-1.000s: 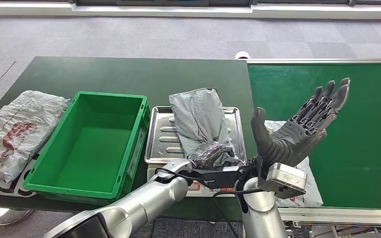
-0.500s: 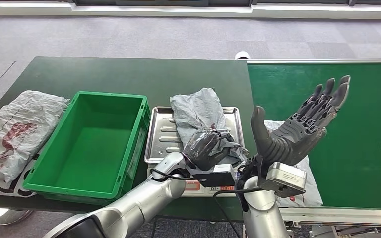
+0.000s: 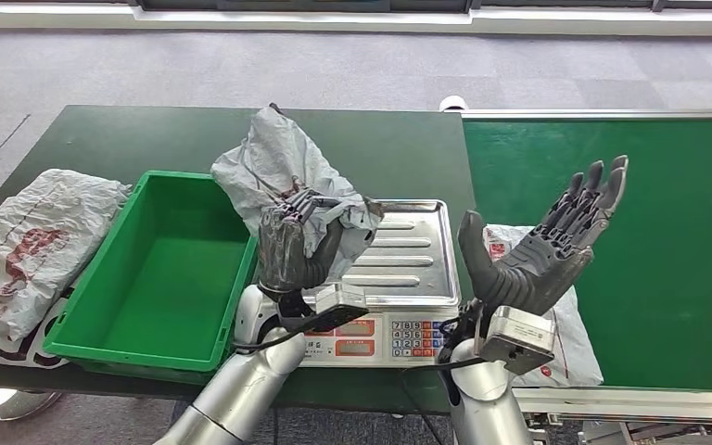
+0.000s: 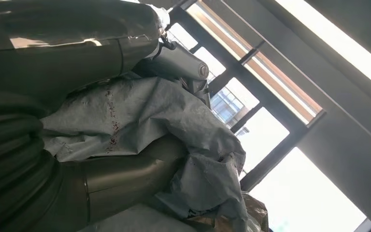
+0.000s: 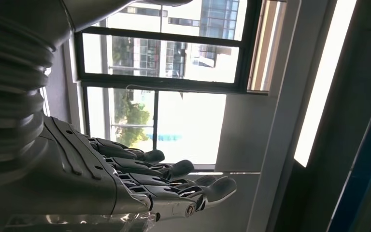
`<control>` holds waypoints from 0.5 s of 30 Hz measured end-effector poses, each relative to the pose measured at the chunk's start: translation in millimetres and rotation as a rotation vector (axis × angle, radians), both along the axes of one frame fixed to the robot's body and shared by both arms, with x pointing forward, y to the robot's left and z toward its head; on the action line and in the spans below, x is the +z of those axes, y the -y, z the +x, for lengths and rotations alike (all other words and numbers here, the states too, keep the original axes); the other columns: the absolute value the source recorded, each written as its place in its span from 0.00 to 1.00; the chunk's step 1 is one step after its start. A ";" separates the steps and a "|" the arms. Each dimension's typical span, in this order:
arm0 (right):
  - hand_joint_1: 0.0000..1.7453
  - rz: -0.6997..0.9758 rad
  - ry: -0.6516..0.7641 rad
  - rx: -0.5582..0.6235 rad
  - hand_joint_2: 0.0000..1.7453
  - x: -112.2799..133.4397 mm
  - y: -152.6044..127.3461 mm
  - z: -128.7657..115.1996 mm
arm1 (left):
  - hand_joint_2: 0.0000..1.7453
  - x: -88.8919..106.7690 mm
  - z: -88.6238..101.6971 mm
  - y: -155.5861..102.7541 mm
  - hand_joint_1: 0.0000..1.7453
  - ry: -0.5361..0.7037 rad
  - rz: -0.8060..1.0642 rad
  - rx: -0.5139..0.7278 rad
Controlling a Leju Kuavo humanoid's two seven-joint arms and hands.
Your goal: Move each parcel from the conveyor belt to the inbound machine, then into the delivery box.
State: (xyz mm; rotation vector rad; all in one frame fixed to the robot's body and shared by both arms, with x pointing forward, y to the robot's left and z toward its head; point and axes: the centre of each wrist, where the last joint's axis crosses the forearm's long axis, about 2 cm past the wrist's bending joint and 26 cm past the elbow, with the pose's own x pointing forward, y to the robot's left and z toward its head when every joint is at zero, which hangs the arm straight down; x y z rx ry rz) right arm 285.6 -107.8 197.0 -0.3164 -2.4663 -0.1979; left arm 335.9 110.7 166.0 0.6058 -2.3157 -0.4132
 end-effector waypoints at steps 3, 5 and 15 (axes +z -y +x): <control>0.00 -0.002 -0.011 0.001 1.00 -3.3 -0.4 -1.4 | 1.00 -2.9 -1.3 -7.5 1.00 -0.005 -0.018 0.029; 0.00 -0.004 -0.016 0.002 1.00 -4.5 -0.6 -1.8 | 1.00 -3.6 -1.7 -10.5 1.00 -0.008 -0.027 0.042; 0.00 -0.021 -0.048 0.001 1.00 -15.5 -1.2 -8.4 | 1.00 -23.3 0.4 -29.8 1.00 -0.063 0.009 0.135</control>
